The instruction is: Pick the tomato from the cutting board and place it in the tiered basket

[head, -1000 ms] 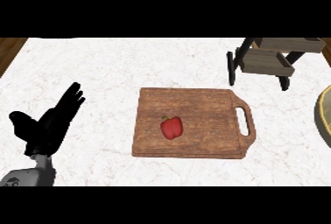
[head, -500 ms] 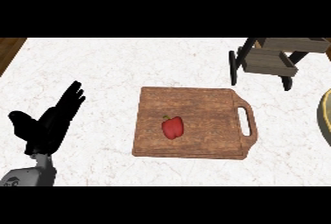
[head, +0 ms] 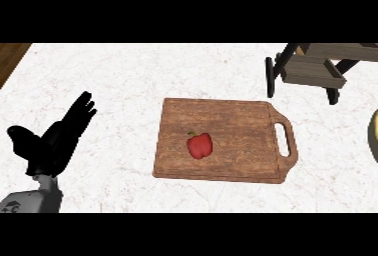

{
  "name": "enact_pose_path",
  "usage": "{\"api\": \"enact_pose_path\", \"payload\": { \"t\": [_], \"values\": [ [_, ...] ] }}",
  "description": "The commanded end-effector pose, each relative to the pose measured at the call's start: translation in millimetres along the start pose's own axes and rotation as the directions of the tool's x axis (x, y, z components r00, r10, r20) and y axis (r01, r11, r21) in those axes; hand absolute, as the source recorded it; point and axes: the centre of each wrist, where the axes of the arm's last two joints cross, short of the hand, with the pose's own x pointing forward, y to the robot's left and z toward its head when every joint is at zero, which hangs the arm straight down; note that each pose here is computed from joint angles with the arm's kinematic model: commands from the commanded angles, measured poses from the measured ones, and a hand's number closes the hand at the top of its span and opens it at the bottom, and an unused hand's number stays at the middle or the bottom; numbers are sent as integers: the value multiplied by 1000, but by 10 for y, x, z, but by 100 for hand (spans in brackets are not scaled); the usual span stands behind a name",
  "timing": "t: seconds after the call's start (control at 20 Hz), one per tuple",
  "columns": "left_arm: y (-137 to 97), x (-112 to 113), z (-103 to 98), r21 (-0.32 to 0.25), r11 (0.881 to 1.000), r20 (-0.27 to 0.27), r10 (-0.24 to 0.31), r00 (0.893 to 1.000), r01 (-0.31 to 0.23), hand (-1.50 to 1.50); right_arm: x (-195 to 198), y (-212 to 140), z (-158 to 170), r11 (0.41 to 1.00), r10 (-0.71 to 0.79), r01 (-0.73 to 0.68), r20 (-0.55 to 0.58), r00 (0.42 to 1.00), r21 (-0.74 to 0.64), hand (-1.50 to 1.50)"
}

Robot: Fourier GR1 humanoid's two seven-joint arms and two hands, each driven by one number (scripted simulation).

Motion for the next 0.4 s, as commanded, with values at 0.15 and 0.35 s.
{"api": "enact_pose_path", "payload": {
  "t": [0.15,0.35],
  "values": [
    [0,106,-55,-18,1000,12,-15,1000,15,0,15,-496,204,999,18,-17,25,1000,-51,-150],
    [-81,87,-33,-23,1000,17,3,1000,-2,0,15,-729,324,999,41,-40,38,998,-35,-150]
  ]
}}
